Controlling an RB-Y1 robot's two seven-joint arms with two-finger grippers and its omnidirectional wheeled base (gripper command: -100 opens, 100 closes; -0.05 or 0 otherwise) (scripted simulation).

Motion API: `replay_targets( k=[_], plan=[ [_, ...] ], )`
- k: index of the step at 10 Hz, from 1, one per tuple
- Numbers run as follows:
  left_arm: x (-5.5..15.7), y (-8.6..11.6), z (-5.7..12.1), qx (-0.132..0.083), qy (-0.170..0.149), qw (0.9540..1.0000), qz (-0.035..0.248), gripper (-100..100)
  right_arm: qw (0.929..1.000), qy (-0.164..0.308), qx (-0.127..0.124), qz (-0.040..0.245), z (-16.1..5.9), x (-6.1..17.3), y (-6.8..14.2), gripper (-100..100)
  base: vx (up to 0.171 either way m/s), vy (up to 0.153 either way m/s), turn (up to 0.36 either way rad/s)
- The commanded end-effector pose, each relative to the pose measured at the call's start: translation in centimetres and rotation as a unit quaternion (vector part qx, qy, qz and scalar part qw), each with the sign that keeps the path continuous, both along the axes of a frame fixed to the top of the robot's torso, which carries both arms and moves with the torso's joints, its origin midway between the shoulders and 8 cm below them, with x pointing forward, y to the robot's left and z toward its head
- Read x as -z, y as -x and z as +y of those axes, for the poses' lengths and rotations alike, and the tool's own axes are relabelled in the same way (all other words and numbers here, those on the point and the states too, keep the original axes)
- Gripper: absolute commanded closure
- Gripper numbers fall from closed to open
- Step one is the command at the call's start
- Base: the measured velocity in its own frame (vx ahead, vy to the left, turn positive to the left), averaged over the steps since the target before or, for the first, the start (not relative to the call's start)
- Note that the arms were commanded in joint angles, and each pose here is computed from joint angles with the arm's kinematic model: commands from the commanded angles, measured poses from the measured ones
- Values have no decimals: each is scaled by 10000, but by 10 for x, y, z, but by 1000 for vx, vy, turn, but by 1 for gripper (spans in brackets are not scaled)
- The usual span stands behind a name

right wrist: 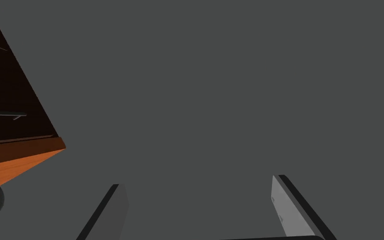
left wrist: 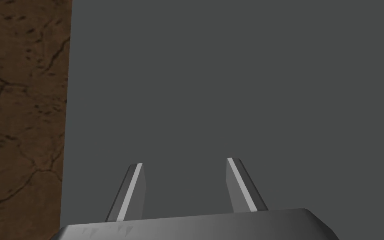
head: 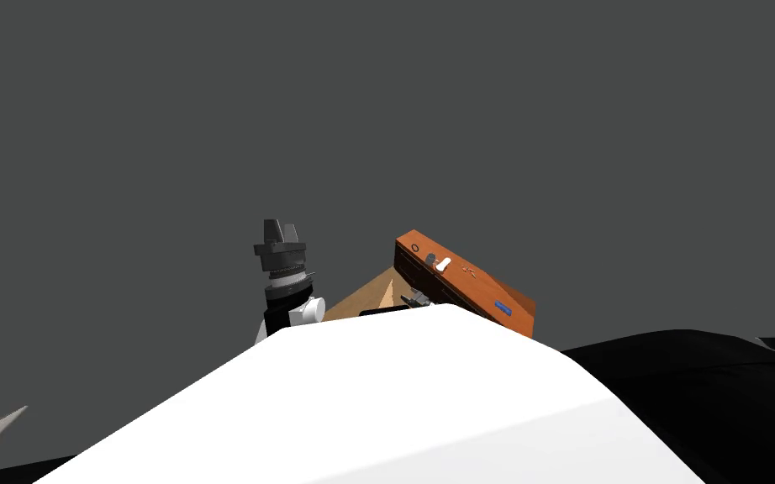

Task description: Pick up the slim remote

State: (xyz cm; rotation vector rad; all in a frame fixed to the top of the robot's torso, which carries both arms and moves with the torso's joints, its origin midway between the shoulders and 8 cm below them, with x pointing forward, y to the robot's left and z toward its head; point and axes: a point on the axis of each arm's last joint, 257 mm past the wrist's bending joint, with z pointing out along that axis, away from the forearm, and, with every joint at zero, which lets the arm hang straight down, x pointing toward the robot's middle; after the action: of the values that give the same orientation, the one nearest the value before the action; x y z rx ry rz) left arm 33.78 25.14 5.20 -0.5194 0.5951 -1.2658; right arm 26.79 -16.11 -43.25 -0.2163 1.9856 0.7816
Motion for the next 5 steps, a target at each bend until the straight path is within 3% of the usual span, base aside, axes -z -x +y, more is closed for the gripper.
replay_targets(
  k=[1,2,3,4,5],
  plan=[
    [0,0,0,0,0,10000,0,0,9986,445,-272,126,-8,26,21,-100,-9,-15,308],
    [0,0,0,1,0,10000,-1,0,9981,530,-245,218,-15,35,25,-100,-11,-26,217],
    [0,0,0,0,0,10000,0,0,9937,940,-517,323,-27,54,45,-100,-15,-27,354],
    [0,0,0,1,0,10000,-1,0,9922,1058,-481,453,-38,66,52,-100,-11,-35,210],
    [0,0,0,0,0,10000,0,0,9922,1058,-481,453,-38,66,52,-100,-4,-21,-20]
  ],
)
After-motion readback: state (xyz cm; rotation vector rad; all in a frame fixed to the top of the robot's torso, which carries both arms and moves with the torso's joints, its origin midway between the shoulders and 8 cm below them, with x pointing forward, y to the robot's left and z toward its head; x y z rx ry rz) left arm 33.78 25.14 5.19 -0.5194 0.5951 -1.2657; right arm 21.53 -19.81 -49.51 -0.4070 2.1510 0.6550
